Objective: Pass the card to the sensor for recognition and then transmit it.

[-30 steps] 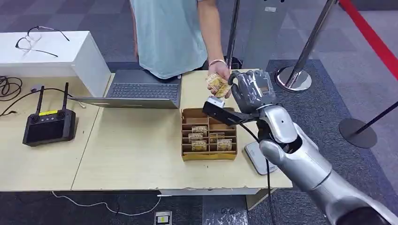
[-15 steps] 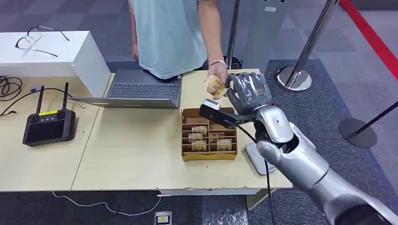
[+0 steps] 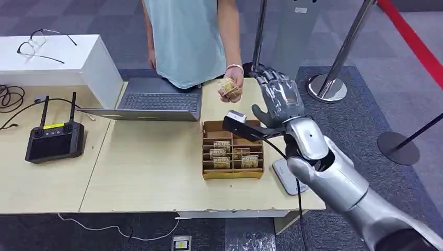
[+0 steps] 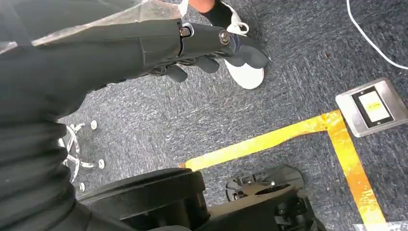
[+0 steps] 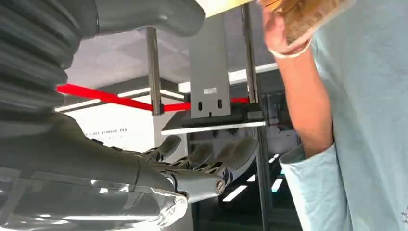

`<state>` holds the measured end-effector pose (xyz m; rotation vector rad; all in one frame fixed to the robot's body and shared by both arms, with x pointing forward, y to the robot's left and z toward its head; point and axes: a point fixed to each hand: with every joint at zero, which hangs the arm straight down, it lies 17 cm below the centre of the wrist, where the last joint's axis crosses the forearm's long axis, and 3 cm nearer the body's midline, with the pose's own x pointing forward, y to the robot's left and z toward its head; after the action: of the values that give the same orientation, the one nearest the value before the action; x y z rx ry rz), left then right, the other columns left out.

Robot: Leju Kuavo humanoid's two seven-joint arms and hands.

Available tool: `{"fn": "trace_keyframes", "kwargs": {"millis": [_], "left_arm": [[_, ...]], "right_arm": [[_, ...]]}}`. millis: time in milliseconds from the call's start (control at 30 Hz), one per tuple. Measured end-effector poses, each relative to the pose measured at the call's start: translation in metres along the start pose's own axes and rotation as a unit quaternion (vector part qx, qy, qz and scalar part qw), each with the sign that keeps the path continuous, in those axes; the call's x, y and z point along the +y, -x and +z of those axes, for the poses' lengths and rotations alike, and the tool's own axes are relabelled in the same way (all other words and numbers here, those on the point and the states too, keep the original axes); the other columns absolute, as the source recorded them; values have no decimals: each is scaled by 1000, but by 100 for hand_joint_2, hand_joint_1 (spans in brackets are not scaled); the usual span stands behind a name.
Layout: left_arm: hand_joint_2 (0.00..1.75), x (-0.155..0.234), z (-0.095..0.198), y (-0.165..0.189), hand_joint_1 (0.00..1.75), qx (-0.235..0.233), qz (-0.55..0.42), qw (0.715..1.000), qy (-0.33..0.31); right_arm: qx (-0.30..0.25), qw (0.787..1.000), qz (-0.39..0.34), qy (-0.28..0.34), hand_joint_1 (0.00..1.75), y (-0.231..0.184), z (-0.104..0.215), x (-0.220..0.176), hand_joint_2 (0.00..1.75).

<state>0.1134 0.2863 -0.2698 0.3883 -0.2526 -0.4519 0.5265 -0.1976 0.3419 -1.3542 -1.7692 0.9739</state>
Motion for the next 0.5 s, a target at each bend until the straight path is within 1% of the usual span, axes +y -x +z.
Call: {"fn": "trace_keyframes", "kwargs": {"millis": [200,367,500], "left_arm": [[175,0,0,-2,0,-4,0,1000,-1],[175,-1,1,-3,0,-7,0,1000,-1],[175,-1,1,-2,0,-6,2,1000,-2]], "right_arm": [[1,1000,13,5,51,5,1,-7,175],[9,1000,26,7,51,17,2,-14,175],[18,999,45,8,44,31,4,-22,175]]}}
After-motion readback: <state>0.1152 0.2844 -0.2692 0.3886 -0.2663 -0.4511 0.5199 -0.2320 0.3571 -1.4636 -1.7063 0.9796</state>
